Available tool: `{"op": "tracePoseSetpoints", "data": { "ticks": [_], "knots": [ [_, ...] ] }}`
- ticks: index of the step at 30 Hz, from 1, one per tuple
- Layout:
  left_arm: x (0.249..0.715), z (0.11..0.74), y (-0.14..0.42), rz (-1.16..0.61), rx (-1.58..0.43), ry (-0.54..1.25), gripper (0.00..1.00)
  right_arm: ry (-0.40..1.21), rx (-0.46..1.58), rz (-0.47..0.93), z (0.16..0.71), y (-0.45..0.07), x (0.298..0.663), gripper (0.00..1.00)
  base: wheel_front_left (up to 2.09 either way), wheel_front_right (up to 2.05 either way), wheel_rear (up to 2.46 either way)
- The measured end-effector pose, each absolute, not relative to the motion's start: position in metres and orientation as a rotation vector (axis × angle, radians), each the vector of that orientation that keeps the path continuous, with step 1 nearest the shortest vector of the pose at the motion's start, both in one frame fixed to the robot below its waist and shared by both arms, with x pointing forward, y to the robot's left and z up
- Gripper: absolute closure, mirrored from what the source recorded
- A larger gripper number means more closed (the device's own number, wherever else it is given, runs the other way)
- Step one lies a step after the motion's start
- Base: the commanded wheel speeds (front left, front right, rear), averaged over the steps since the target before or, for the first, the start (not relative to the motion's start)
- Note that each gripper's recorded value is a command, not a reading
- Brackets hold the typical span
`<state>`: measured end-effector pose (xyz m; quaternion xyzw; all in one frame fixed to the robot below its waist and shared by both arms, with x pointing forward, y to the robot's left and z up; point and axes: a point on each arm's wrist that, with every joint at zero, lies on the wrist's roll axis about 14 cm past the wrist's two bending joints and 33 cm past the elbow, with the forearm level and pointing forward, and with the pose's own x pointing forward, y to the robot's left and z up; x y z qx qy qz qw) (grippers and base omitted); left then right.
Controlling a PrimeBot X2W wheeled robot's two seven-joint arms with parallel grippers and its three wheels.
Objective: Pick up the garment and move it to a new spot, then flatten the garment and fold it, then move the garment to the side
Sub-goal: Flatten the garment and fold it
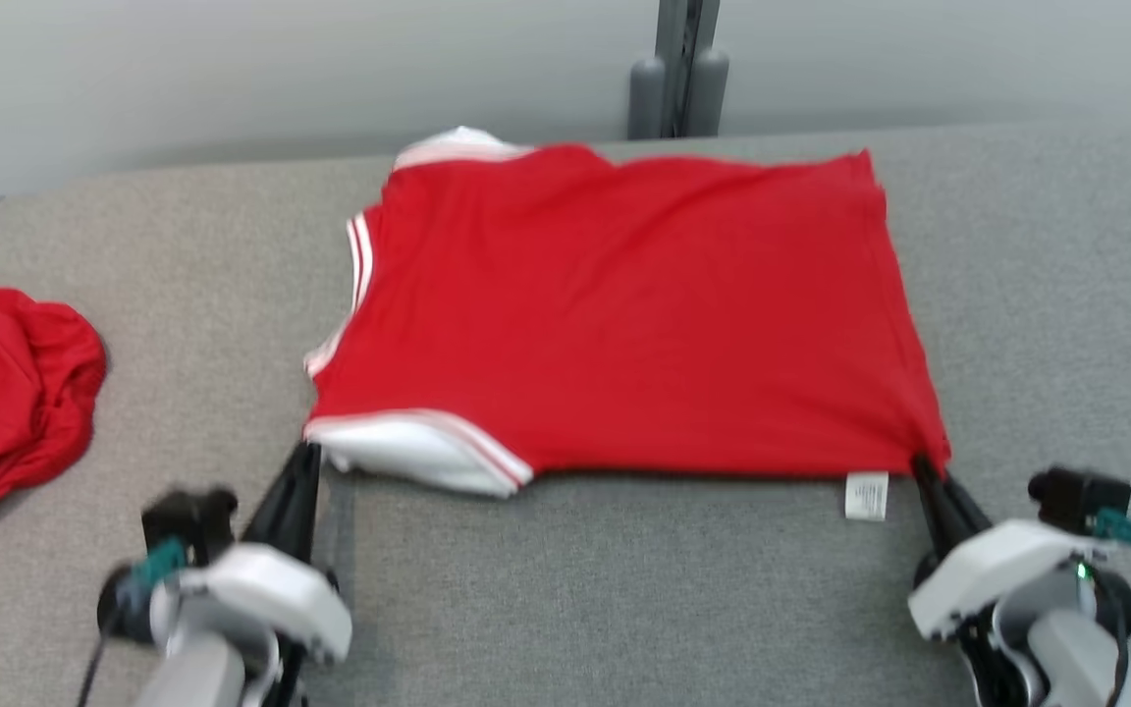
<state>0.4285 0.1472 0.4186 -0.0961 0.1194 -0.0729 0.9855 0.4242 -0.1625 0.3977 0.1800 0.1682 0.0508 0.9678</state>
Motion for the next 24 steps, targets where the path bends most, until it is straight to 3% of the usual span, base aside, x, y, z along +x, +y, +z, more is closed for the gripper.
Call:
{"op": "tracePoseSetpoints", "data": {
  "ticks": [9, 24],
  "knots": [
    [0.330, 0.419, 0.143, -0.121, -0.204, 0.243, 1.00, 0.304, 0.374, 0.092, 0.402, -0.172, 0.359, 1.00, 0.00, 0.00, 0.00],
    [0.253, 0.445, 0.147, -0.099, -0.195, 0.312, 1.00, 0.350, 0.334, 0.045, 0.387, -0.189, 0.281, 1.00, 0.00, 0.00, 0.00]
  ]
}}
